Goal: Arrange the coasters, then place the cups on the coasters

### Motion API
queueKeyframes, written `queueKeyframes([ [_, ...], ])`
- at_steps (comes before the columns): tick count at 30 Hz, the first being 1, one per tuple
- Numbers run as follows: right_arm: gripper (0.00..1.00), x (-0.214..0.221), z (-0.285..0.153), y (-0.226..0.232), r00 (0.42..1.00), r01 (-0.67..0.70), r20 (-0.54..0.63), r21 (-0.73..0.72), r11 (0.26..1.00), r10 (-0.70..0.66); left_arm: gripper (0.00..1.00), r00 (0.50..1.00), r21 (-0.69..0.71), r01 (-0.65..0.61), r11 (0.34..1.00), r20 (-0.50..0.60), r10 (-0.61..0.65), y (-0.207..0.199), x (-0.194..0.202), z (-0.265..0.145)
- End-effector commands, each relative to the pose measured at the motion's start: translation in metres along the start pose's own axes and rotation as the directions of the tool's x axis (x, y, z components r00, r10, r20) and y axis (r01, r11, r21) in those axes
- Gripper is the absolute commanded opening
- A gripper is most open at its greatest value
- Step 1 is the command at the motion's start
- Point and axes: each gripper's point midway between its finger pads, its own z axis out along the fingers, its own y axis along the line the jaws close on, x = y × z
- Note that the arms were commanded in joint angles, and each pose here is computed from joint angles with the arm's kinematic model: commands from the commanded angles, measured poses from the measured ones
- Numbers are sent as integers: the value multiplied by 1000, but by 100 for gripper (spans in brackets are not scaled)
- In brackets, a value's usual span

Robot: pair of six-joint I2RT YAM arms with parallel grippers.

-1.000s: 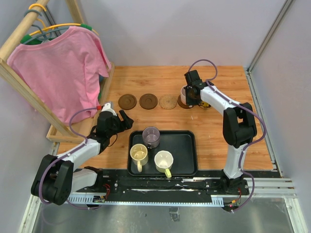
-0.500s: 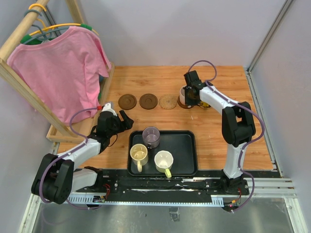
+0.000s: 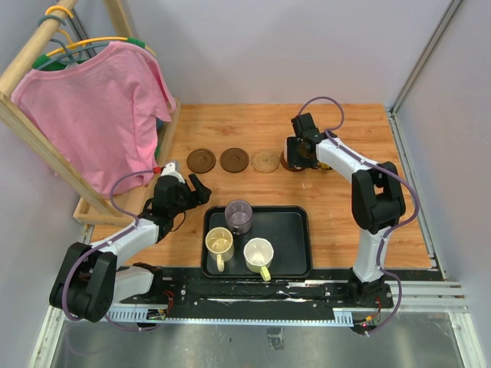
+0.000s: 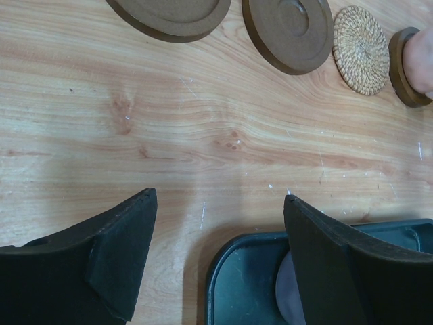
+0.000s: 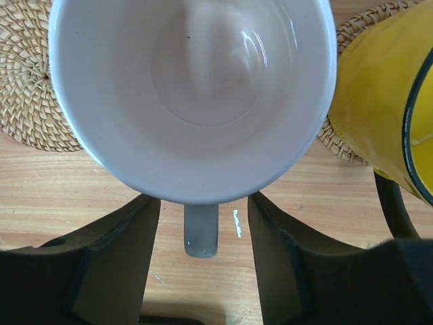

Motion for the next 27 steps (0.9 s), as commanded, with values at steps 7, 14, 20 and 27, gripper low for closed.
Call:
queueKeyframes([
  [7,60,-8,-33,0,997,-21,71,-11,1000,22,80,1000,42,3,999,30,-4,-11,-13,0],
  [14,61,5,-84,12,989,39,146,-51,998,-31,80,999,49,-7,999,49,5,-14,-19,-3],
  [20,64,48,-133,33,984,115,156,-208,971,-83,80,999,59,-16,998,50,13,-16,-20,-5],
  [27,64,113,-171,54,979,197,107,-332,922,-171,81,999,95,-26,995,48,21,-22,-19,-10],
])
